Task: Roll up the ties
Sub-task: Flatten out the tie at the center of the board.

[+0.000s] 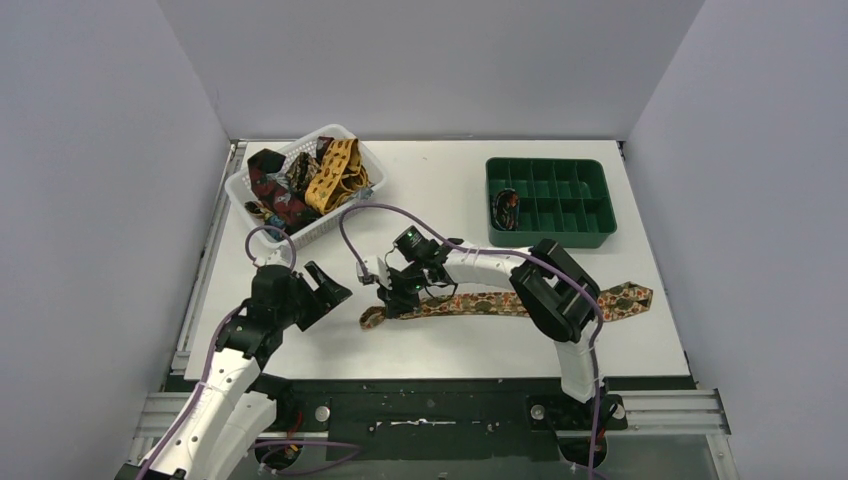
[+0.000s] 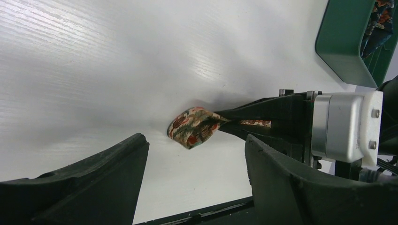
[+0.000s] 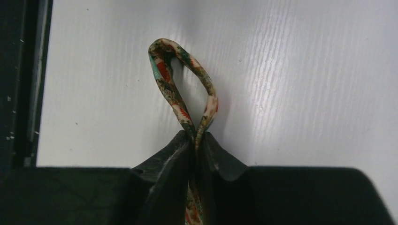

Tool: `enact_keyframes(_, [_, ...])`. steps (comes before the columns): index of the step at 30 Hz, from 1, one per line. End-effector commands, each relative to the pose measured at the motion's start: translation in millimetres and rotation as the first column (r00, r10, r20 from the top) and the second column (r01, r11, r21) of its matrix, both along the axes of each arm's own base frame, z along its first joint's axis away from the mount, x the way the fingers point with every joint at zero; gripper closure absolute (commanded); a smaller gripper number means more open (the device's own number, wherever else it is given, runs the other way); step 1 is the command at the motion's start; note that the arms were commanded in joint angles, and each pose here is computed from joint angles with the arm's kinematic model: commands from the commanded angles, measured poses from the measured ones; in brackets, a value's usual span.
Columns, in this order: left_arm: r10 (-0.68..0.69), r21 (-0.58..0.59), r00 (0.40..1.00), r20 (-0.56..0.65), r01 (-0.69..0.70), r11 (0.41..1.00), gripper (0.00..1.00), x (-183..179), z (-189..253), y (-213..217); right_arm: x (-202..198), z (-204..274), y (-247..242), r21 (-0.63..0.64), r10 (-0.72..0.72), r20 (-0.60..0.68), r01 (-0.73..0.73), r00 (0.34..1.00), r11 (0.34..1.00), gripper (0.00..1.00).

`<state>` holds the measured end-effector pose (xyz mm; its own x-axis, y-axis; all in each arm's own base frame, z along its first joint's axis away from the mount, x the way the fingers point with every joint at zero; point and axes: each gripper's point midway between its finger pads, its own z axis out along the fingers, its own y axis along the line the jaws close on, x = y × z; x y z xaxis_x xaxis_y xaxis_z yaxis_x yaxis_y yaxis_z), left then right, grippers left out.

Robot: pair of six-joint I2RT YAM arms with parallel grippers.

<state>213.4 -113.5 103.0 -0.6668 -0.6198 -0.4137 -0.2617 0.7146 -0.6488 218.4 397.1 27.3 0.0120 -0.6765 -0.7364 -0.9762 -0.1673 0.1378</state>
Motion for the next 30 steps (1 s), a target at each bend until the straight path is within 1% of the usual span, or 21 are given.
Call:
enact_keyframes(1, [-0.003,-0.006,0.999,0.047,0.004,1.0,0.27,6,12,-1,-10,27,19,0.112,0.071,-0.082,-0.062,0.994,0.992,0.92])
enact_keyframes(2, [-0.001,-0.005,0.999,0.047,0.001,1.0,0.27,6,12,0,-16,34,23,0.136,0.094,-0.123,-0.077,0.988,0.988,0.95])
enact_keyframes(6, [0.006,-0.007,0.999,0.052,-0.006,1.0,0.27,6,13,1,-38,68,39,0.249,0.192,-0.294,-0.119,0.936,0.961,0.95])
enact_keyframes(8, [0.017,-0.012,0.999,0.052,-0.016,1.0,0.27,6,12,1,-42,76,45,0.258,0.208,-0.375,-0.114,0.903,0.959,0.95])
enact_keyframes(9, [0.021,-0.016,0.998,0.052,-0.02,1.0,0.27,6,12,1,-42,73,46,0.229,0.191,-0.409,-0.102,0.892,0.968,0.94])
enact_keyframes(13, [0.017,-0.03,0.998,0.052,-0.015,0.999,0.27,6,12,-1,-26,45,47,0.078,0.066,-0.463,-0.034,0.884,0.996,0.92])
enact_keyframes(16, [0.012,-0.024,0.999,0.032,-0.011,1.0,0.27,3,7,-1,-13,32,47,0.001,-0.028,-0.541,0.034,0.84,0.999,0.87])
enact_keyframes(17, [0.012,-0.024,1.0,0.028,-0.011,1.0,0.27,3,6,-1,-6,28,47,-0.03,-0.074,-0.554,0.069,0.829,0.997,0.87])
enact_keyframes(18, [0.012,-0.024,1.0,0.028,-0.012,1.0,0.27,3,6,-1,3,22,47,-0.061,-0.122,-0.552,0.106,0.825,0.993,0.85])
enact_keyframes(19, [0.017,-0.021,1.0,0.024,-0.017,1.0,0.27,3,5,0,13,18,46,-0.092,-0.173,-0.546,0.146,0.82,0.985,0.8])
enact_keyframes(21, [0.029,-0.011,0.999,0.02,-0.029,1.0,0.27,4,3,3,29,17,44,-0.114,-0.227,-0.544,0.197,0.808,0.974,0.78])
enact_keyframes(24, [0.039,-0.004,0.999,0.013,-0.039,0.999,0.26,5,0,4,58,22,37,-0.145,-0.332,-0.544,0.304,0.771,0.942,0.64])
enact_keyframes(25, [0.037,-0.006,0.999,0.011,-0.037,0.999,0.26,5,-3,3,67,23,33,-0.162,-0.371,-0.551,0.341,0.747,0.926,0.54])
enact_keyframes(26, [0.037,-0.008,0.999,0.012,-0.036,0.999,0.26,6,-4,3,77,23,28,-0.173,-0.404,-0.546,0.373,0.734,0.912,0.47])
enact_keyframes(27, [0.035,-0.008,0.999,0.009,-0.035,0.999,0.26,6,-7,3,84,25,24,-0.177,-0.428,-0.54,0.4,0.725,0.899,0.43])
enact_keyframes(29, [0.027,-0.006,1.0,0.014,-0.027,1.0,0.26,8,-11,2,97,31,16,-0.174,-0.468,-0.494,0.444,0.732,0.879,0.41])
enact_keyframes(30, [0.015,-0.003,1.0,0.017,-0.015,1.0,0.26,9,-14,0,101,36,12,-0.167,-0.48,-0.46,0.458,0.747,0.873,0.42])
